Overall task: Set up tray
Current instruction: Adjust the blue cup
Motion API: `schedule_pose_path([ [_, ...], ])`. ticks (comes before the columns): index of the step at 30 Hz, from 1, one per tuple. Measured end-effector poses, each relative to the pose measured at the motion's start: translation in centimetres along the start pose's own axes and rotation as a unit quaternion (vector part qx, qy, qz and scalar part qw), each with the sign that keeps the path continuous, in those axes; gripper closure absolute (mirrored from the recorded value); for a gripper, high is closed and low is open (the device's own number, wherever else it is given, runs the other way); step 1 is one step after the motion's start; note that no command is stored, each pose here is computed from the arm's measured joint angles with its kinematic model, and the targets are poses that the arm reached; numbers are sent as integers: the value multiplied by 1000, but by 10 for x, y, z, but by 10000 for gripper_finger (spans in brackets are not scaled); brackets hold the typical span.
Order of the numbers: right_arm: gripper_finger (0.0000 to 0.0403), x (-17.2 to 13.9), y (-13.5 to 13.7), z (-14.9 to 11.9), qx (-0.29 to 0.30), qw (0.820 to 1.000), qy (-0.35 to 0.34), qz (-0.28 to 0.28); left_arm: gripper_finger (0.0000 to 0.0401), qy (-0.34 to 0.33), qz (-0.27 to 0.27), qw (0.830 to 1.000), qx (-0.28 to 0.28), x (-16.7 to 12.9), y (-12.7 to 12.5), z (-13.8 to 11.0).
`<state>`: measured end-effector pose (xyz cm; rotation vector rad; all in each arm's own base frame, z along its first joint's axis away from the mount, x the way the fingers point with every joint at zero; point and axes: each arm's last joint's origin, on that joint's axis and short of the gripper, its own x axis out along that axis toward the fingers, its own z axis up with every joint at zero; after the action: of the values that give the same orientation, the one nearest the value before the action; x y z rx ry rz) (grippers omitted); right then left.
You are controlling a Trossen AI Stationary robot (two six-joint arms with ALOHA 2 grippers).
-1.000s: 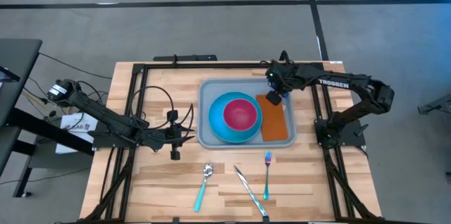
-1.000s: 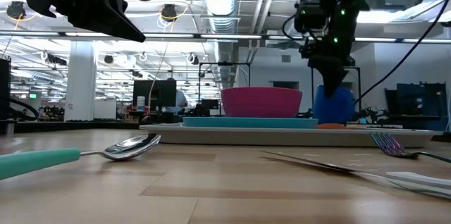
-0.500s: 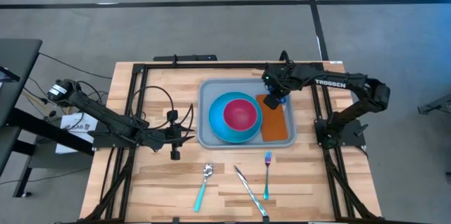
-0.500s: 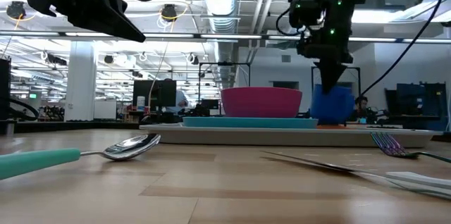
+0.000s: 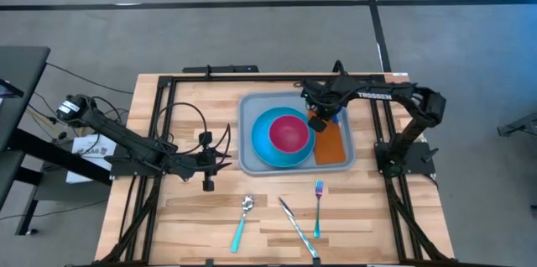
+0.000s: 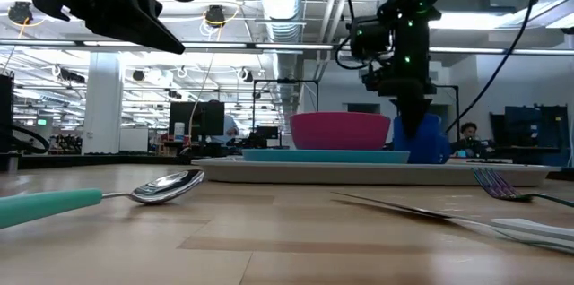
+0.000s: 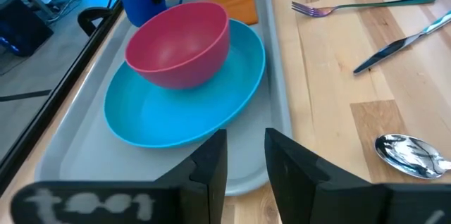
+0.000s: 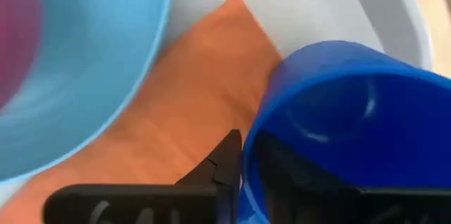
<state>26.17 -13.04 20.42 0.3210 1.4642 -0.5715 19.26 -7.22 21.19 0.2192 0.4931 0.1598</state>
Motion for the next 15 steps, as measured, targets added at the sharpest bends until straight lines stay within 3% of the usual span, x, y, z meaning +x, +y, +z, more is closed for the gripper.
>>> schedule_pose_path([
  [7, 324, -18, -11, 11, 20, 1000, -23, -2, 314, 1, -3, 1000, 0, 0, 0, 0],
  [15, 321, -17, -23, 3, 26, 999, 26, -12, 314, 1, -12, 1000, 0, 0, -1, 0],
])
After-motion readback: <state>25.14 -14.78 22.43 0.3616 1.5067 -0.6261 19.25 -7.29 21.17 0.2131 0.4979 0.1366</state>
